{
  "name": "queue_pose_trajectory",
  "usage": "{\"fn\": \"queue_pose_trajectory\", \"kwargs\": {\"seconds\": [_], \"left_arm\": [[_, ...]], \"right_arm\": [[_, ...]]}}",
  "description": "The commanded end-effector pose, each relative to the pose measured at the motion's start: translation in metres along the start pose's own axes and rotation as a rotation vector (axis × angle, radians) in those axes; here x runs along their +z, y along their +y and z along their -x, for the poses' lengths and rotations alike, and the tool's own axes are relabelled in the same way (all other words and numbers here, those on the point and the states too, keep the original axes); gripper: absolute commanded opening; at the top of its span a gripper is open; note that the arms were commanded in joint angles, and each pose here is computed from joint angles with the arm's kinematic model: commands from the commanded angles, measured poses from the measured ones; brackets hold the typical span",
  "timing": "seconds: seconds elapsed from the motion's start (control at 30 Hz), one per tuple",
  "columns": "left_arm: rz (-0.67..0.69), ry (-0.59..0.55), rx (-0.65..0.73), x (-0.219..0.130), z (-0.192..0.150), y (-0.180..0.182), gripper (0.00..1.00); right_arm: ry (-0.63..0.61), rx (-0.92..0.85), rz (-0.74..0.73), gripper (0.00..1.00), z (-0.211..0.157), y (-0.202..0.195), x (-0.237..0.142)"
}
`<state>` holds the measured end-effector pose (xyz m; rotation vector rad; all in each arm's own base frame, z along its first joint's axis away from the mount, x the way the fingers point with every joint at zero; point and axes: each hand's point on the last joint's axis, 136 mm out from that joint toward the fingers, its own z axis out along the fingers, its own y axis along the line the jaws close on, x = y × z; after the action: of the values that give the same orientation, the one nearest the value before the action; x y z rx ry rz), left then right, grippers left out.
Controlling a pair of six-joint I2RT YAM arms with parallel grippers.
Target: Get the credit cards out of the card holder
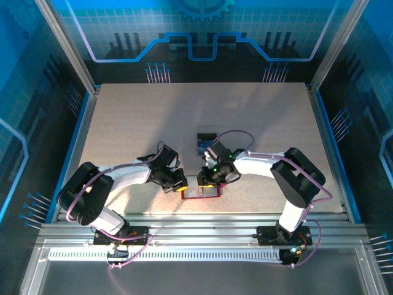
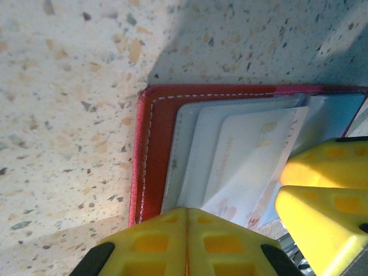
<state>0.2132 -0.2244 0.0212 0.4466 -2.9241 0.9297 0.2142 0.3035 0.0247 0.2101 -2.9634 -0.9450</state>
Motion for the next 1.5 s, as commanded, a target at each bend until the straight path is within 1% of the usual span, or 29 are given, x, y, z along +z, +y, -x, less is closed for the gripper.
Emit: {"fn": "queue_pose_trajectory", "kwargs": {"seconds": [0.0, 0.13, 0.17, 0.37, 0.63, 0.73, 0.97, 1.47], "left_arm": [[0.030, 0.015, 0.000, 0.003, 0.000, 0.006, 0.07], [0.054, 0.033, -0.007, 0.006, -0.001, 0.011, 0.08], [0.055, 0.034, -0.005, 0.007, -0.001, 0.011, 0.08], [0.069, 0.047, -0.010, 0.009, -0.002, 0.015, 0.08], [0.103, 0.060, -0.019, 0.012, -0.006, 0.025, 0.07], [0.109, 0.062, -0.017, 0.012, -0.007, 0.026, 0.07], [0.124, 0.062, -0.014, 0.011, -0.006, 0.027, 0.07], [0.144, 0.061, -0.013, 0.009, -0.010, 0.032, 0.07]], "right_arm": [[0.005, 0.023, 0.032, 0.27, -0.001, 0.000, -0.001], [-0.004, 0.031, 0.065, 0.27, 0.003, 0.002, 0.000], [0.009, 0.045, 0.059, 0.27, -0.003, -0.005, 0.004], [0.002, 0.077, 0.109, 0.26, -0.003, -0.007, 0.004], [-0.052, 0.101, 0.263, 0.25, 0.003, 0.002, -0.008], [-0.058, 0.102, 0.293, 0.24, 0.003, 0.003, -0.010], [-0.062, 0.106, 0.321, 0.20, 0.004, 0.004, -0.010], [-0.072, 0.130, 0.307, 0.12, 0.002, -0.007, -0.012]]}}
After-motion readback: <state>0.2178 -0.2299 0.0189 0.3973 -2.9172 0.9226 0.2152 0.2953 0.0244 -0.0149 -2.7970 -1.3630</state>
